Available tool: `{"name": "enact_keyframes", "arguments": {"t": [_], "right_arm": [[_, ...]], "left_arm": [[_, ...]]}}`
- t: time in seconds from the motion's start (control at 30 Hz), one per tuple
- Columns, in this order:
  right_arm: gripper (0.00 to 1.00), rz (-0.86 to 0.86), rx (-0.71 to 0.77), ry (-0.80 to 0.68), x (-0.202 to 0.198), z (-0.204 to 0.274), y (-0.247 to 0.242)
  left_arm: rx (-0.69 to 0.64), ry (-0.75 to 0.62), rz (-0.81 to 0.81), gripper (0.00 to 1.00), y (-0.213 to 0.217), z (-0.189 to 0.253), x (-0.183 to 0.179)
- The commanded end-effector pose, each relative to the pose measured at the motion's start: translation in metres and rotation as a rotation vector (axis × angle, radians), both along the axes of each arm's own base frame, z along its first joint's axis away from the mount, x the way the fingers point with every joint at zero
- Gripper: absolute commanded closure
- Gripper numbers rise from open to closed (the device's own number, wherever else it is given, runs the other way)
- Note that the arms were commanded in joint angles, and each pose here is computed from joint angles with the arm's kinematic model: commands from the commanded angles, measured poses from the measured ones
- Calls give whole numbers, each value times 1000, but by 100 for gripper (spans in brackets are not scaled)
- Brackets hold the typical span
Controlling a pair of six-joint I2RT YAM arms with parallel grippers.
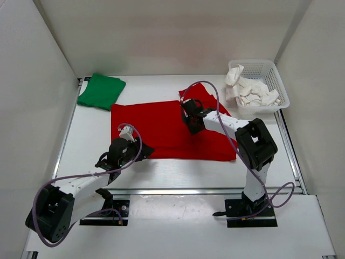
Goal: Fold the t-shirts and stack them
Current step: Fold the flattened tshirt in 1/3 of the way
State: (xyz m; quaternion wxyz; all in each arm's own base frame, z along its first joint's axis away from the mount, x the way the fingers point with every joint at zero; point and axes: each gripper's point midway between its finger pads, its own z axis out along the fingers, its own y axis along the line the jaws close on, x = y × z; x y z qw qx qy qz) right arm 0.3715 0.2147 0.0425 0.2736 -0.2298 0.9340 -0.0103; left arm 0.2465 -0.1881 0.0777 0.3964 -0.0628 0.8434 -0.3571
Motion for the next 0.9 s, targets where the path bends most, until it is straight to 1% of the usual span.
{"name": "enact_keyframes", "arguments": {"t": [0.0,0.13,0.33,0.5,0.73,0.87], "right_arm": [[72,34,-51,-16,1,5,2],[70,55,-38,-8,-3,4,7],[70,97,22,20,-14,6,17],[70,82,-3,47,-15,-1,5],[70,87,6,62,-16,2,4],[74,88,-15,94,-22,-6,1]], "left_arm": [[-27,-36,0,53,2,10,2],[-26,-34,-13,52,0,9,0],[-35,-24,-4,53,0,6,0],[-33,-17,-4,54,-1,3,-1],[-35,-15,-3,54,-1,3,-1],[-38,-21,-6,54,-2,2,-2]]}}
